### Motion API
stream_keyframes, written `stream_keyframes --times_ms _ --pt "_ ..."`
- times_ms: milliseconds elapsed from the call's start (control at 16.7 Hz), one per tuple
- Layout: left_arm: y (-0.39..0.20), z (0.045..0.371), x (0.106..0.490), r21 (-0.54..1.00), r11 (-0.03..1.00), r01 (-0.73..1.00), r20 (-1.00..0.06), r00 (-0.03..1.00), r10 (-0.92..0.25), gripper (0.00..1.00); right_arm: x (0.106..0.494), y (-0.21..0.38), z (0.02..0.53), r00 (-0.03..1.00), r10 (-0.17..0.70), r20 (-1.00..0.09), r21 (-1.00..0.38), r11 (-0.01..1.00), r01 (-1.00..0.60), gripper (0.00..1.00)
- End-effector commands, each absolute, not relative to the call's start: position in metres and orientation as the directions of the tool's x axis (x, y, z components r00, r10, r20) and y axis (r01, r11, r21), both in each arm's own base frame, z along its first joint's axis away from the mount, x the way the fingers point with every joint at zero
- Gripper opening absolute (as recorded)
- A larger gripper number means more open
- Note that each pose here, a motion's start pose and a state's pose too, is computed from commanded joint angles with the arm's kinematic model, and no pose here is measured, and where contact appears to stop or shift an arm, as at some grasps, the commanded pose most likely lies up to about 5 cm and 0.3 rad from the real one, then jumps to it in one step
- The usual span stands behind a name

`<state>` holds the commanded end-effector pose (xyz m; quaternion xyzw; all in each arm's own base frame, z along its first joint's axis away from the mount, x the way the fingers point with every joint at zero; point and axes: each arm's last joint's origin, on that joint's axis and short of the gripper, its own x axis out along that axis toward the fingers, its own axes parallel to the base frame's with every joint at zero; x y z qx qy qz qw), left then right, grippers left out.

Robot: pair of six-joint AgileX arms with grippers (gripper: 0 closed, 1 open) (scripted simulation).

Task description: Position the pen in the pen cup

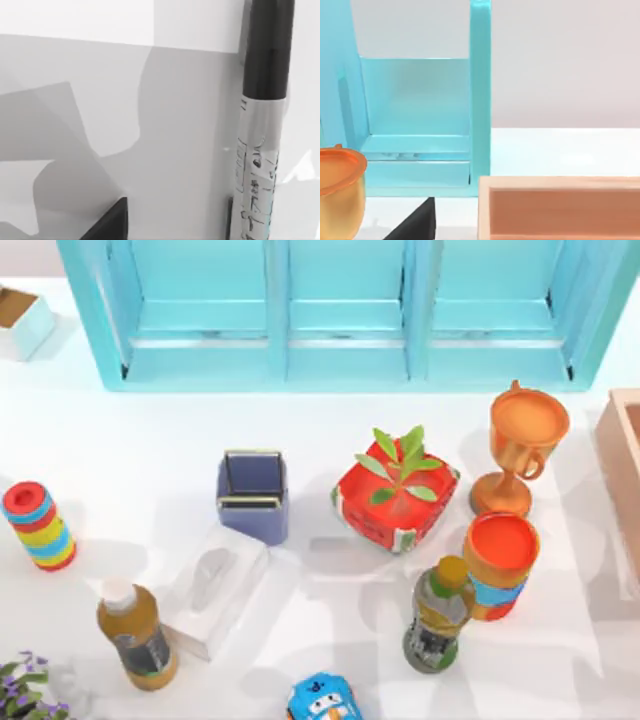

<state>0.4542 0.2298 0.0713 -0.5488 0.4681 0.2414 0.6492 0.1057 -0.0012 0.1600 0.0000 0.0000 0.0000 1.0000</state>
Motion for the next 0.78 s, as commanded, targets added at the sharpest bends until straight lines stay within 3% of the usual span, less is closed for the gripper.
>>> stream_keyframes --times_ms 360,780 --pt "0.2298 0.0713 0.4542 -0.487 0.281 -0.827 -0.873 0.445 -0.200 0.02 0.1057 -0.0012 0.1600 1.000 0.000 0.000 0.000 1.000 0.000 1.00" --pt "0.2298 0.0713 0.4542 -0.487 0.281 -0.827 -0.873 0.445 -0.200 0.00 0.1057 -0.0012 0.1600 1.000 0.000 0.000 0.000 1.000 0.000 1.00"
